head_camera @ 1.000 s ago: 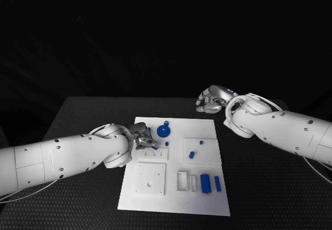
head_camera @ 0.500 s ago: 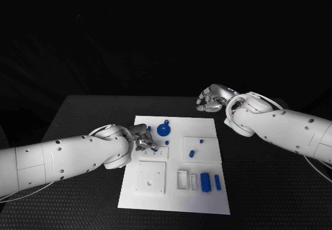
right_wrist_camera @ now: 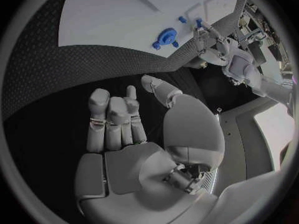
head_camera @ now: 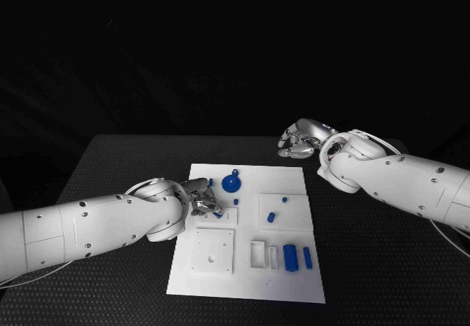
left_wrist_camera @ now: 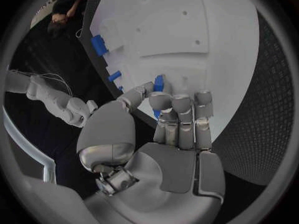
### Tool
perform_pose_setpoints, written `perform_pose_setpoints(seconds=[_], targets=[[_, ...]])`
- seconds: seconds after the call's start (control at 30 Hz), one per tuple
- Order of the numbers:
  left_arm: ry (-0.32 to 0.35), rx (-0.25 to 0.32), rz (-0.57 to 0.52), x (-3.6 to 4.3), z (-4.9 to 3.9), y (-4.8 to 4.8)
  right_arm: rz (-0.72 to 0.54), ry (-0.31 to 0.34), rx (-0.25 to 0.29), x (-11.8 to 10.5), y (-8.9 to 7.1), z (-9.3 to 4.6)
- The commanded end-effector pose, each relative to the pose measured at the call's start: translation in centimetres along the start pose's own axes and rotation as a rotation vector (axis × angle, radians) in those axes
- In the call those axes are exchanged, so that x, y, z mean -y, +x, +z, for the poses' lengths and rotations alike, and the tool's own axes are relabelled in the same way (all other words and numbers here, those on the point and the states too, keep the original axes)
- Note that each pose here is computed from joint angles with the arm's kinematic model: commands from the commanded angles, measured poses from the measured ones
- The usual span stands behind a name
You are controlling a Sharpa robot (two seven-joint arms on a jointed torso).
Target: Assemble the parts on the task board
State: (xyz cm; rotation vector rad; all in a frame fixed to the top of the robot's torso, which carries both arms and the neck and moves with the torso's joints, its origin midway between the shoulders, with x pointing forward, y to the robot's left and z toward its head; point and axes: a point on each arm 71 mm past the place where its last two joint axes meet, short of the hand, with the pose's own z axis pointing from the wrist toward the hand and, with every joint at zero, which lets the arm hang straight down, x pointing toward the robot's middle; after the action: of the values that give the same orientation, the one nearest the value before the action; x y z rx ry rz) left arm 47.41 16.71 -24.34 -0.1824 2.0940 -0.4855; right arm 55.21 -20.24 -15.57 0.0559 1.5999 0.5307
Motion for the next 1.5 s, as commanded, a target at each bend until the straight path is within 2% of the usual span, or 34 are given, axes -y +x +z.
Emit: perform_pose_setpoints(seconds=[0.03,0.53,1.17,1.5], targets=[[0.01,-0.008,0.032,0.18,0.01,0.11,-0.001,-0.008,-0.011,-0.08,0.05,-0.02],[0.003,-0.034,0.058,0.05,-0.08,0.33,-0.001,-0.009,-0.015,-0.13,0.1,-0.01],[0.003,-0.098,0.062,0.13,-0.16,0.85,-0.002,-0.008,-0.018,-0.11,0.11,-0.01],[0.009,-0.09,0.042,0.31,-0.06,0.82,-0.002,-0.009,-0.021,-0.18,0.17,0.05]])
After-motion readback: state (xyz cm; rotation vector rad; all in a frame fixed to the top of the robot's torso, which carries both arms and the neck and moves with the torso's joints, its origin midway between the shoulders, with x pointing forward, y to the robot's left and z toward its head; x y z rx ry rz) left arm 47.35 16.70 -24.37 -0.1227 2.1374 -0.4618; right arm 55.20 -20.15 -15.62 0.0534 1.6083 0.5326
